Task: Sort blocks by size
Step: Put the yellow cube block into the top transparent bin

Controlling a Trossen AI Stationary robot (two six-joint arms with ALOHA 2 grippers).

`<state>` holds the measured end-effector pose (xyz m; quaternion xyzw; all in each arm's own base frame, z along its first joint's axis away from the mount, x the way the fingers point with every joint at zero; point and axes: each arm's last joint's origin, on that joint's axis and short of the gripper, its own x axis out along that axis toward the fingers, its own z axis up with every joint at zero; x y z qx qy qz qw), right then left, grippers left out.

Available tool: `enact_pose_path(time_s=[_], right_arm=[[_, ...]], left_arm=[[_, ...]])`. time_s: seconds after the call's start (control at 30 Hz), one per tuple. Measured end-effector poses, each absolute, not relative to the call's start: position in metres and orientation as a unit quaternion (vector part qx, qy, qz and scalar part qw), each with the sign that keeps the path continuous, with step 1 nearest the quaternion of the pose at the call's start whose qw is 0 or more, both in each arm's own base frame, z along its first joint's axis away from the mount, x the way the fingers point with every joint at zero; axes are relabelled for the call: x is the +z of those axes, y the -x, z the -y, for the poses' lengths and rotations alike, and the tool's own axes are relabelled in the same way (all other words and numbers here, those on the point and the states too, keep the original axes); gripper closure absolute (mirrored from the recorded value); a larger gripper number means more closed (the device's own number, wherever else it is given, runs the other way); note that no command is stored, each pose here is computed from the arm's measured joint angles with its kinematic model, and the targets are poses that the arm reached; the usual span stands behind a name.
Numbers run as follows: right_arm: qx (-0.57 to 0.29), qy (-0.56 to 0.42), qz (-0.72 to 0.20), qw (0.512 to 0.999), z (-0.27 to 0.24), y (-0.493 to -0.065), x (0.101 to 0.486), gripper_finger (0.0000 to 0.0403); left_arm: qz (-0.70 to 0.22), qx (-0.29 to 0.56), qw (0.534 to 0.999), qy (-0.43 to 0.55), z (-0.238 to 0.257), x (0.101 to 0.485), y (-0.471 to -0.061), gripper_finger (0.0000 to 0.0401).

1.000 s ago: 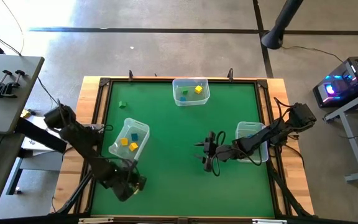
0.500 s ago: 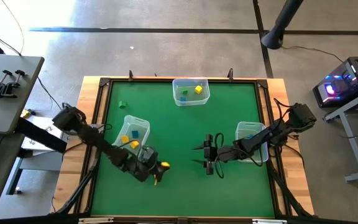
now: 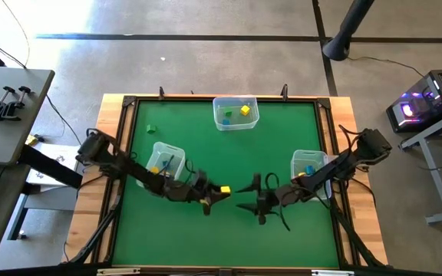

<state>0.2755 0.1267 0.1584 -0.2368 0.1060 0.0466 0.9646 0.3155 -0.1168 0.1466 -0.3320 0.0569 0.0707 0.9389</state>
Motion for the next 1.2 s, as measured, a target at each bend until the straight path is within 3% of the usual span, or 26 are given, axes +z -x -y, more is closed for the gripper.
enact_pose_path(time_s=[0.17,0.4,0.87,1.0,1.2], right_arm=[[0.050,0.316,-0.083,0.944,-0.132,-0.283,0.170,0.0169],[-0.031,0.369,-0.080,0.925,-0.134,-0.296,0.191,0.0169],[0.000,0.394,-0.094,0.914,-0.140,-0.308,0.205,0.0172],[0.005,0.392,-0.101,0.914,-0.140,-0.308,0.203,0.0195],[0.013,0.364,-0.100,0.926,-0.141,-0.307,0.202,0.0261]], left_arm=[[-0.021,0.021,0.948,0.318,0.112,0.157,-0.320,0.0298],[-0.001,0.006,0.951,0.310,0.111,0.163,-0.320,0.0298],[0.004,-0.038,0.956,0.291,0.116,0.172,-0.328,0.0298],[0.004,-0.041,0.956,0.291,0.117,0.173,-0.329,0.0298],[0.004,-0.039,0.954,0.298,0.117,0.173,-0.328,0.0285]])
